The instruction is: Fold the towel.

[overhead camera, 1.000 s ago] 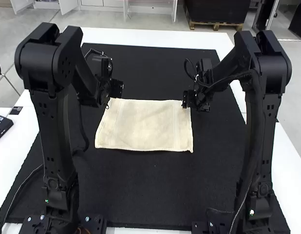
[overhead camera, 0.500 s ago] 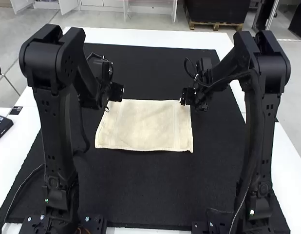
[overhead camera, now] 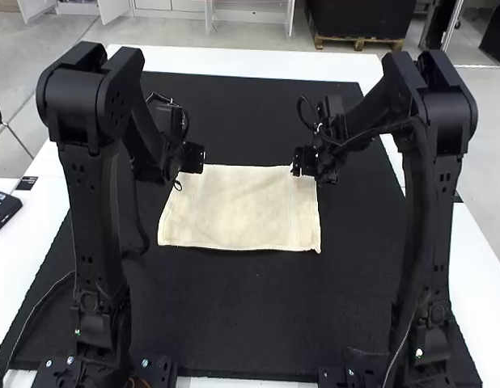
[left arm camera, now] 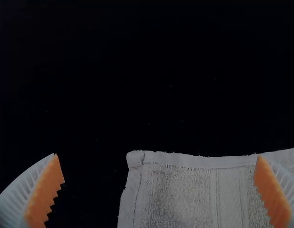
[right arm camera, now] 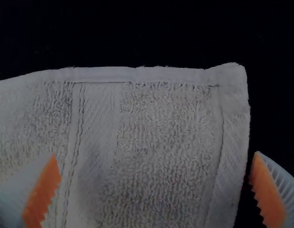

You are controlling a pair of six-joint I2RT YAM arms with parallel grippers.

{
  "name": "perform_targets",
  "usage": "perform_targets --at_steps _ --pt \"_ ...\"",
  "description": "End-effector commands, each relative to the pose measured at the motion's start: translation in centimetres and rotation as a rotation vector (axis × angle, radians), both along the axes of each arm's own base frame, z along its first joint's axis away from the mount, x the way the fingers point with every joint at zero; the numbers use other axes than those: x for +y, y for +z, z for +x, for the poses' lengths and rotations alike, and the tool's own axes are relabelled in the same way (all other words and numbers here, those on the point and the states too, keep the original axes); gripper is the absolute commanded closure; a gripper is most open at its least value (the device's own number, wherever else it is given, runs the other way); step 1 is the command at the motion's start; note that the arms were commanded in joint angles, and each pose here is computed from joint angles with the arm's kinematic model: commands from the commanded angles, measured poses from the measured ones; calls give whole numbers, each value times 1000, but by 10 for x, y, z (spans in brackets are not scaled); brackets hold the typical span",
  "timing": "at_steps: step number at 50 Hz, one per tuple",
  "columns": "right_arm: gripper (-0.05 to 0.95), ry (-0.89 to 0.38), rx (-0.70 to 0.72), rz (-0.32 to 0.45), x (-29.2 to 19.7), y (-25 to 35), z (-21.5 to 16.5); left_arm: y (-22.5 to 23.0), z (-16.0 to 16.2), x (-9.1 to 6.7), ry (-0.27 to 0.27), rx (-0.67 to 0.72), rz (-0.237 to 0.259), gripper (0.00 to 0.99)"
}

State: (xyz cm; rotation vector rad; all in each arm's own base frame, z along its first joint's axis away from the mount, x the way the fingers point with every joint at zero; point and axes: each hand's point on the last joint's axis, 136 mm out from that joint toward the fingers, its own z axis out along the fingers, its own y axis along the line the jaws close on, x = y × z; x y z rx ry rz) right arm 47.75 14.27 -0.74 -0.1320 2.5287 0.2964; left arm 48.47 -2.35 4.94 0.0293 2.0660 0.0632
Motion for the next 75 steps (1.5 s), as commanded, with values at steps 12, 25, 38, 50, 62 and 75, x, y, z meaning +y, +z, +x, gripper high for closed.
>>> perform_targets --at_steps 12,25,38,50,62,75 --pt "731 63 8 82 21 2 -5 -1 1 -3 -2 -8 18 54" --pt "903 53 6 83 17 0 -9 -48 -8 -1 11 157 14 74" --pt "903 45 -33 79 14 20 -10 -57 -2 -5 11 201 -14 62" --pt "903 36 -84 83 11 35 -11 -48 12 -3 8 157 -4 61" --pt "903 29 -88 87 8 38 -12 -46 26 2 19 143 3 61" --pt "903 28 -90 86 8 38 -12 -68 23 25 92 196 28 62"
